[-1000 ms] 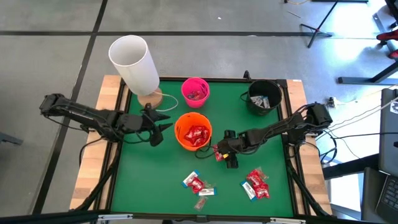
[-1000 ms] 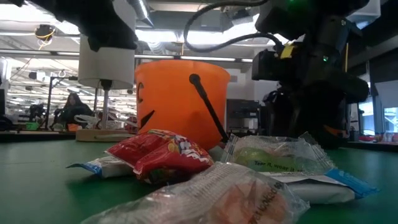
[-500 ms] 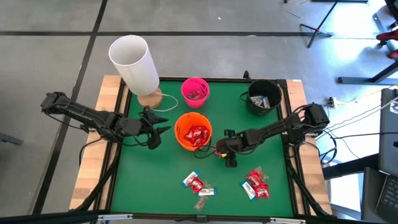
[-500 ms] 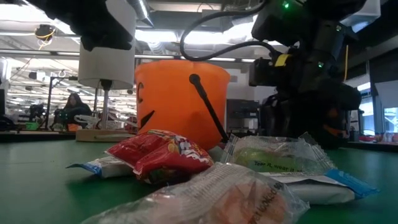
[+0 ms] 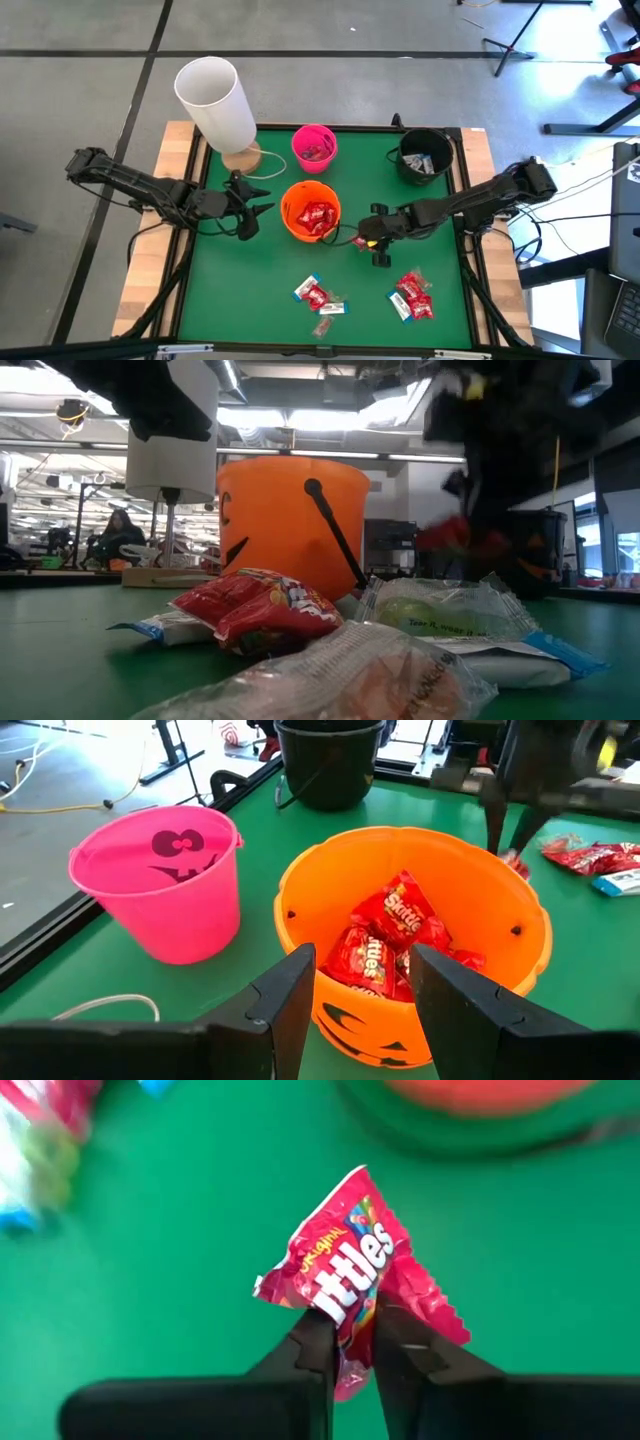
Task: Sort candy
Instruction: Put the red candy into the orange bucket
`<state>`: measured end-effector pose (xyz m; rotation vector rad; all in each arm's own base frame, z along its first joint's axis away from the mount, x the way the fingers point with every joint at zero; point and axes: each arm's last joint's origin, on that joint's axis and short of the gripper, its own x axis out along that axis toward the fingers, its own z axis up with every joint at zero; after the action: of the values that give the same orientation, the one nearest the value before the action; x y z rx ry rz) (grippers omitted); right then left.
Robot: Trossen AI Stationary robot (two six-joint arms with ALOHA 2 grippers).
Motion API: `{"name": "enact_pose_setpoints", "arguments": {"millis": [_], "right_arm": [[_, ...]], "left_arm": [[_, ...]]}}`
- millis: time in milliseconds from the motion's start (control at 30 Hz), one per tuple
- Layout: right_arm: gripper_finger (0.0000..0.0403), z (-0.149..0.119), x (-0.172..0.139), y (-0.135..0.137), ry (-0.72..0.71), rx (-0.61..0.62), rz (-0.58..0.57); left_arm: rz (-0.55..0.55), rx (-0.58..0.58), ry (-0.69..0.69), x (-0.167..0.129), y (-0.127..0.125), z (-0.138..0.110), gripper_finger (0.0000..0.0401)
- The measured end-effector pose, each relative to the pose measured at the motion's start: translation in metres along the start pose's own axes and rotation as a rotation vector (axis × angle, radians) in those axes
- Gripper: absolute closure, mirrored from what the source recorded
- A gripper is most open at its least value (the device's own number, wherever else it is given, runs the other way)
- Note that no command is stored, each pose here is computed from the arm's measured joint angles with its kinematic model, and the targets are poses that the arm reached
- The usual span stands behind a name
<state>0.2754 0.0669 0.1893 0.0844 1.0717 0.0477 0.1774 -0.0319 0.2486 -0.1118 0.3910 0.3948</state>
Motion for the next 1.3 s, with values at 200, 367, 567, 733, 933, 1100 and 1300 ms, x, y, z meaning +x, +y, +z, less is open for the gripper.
{"name": "enact_pose_setpoints", "arguments": {"millis": [200,367,567,733,933,1100,1300], "right_arm": [[0.0337,0.015,-0.043,0.0,-0.259,-0.038,-0.015],[0.0334,0.034,-0.069,0.0,-0.528,-0.121,-0.059],[0.0332,0.077,-0.071,-0.027,-0.77,-0.207,-0.036],[0.0332,0.102,-0.066,-0.052,-0.711,-0.187,-0.05],[0.0305,0.11,-0.073,-0.068,-0.688,-0.163,-0.01],[0.0227,0.111,-0.077,-0.067,-0.702,-0.15,-0.05],[0.0159,0.111,-0.077,-0.069,-0.703,-0.134,-0.108]], "left_arm": [[0.001,0.001,0.002,0.0,0.0,0.0,0.0242],[0.002,0.001,0.001,0.0,0.0,0.0,0.0242],[0.037,0.001,-0.012,0.0,0.001,0.0,0.0242],[0.021,-0.011,-0.011,0.0,0.001,0.001,0.0242],[0.027,-0.007,-0.019,0.0,0.001,0.001,0.0242],[0.031,-0.007,-0.021,0.0,0.001,0.001,0.0242],[0.031,-0.008,-0.023,0.0,0.001,0.002,0.0242]]}}
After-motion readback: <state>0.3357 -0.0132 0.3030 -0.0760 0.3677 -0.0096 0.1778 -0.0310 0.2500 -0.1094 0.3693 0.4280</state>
